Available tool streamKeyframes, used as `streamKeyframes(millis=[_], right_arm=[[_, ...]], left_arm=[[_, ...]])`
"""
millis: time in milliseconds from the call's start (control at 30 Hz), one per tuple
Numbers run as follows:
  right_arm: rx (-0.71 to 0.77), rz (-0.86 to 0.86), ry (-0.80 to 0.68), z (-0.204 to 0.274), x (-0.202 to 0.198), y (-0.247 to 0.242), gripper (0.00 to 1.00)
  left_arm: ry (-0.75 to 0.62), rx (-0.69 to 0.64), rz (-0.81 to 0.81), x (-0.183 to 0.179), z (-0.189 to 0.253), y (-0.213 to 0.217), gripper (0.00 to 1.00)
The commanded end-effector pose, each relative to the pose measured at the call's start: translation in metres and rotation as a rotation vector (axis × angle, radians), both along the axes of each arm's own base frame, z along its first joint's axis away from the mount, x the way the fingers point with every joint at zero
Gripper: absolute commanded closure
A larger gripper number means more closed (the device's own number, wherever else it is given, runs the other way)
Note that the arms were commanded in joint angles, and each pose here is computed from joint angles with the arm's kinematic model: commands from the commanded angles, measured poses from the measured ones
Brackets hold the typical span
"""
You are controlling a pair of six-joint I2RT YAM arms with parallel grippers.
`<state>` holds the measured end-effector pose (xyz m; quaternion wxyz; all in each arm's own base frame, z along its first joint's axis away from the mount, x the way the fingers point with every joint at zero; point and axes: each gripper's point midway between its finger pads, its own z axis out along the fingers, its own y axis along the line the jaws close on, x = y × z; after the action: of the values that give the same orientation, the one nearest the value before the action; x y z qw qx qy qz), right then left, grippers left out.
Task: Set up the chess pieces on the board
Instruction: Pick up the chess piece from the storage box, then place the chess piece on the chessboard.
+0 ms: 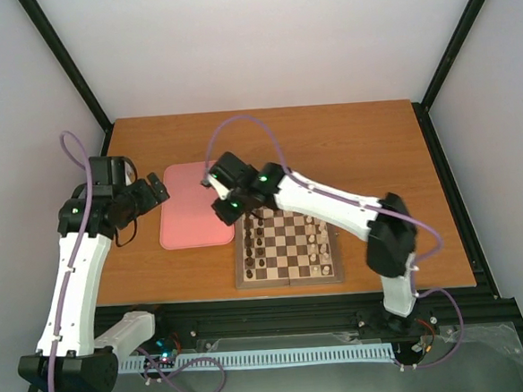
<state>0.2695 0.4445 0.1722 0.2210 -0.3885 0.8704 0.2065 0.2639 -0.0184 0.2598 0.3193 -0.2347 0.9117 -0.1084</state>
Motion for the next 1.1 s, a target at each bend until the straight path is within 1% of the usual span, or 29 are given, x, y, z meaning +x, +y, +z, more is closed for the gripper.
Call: streamKeyframes(millis=[0, 133, 267, 467, 633, 867, 1067], right_arm=[[-0.056, -0.05, 0.005, -0.012, -0.027, -0.053, 0.96], [-0.084, -0.061, 0.028, -0.027, -0.058, -0.095, 0.96], [-0.071, -0.056, 0.03, -0.03, -0.081, -0.112, 0.96], [-0.055, -0.035, 0.058, -0.042, -0.109, -0.113, 0.96], [-0.056, 0.015, 0.061, -0.051, -0.125, -0.101, 0.96], [-0.064, 0.041, 0.081, -0.068, -0.133, -0.094, 0.96], [-0.079, 0.032, 0.078, -0.086, -0.131, -0.09, 0.95]], left_arm=[[-0.028, 0.026, 0.004, 0.009, 0.008, 0.004, 0.0], [0.001, 0.048, 0.013, 0.013, -0.003, 0.008, 0.0], [0.022, 0.046, 0.016, 0.017, -0.017, 0.008, 0.0], [0.049, 0.056, 0.015, 0.02, -0.031, 0.008, 0.0], [0.067, 0.073, 0.014, 0.018, -0.04, 0.011, 0.0], [0.074, 0.08, 0.009, 0.014, -0.044, 0.011, 0.0], [0.079, 0.09, 0.006, 0.008, -0.047, 0.013, 0.0]])
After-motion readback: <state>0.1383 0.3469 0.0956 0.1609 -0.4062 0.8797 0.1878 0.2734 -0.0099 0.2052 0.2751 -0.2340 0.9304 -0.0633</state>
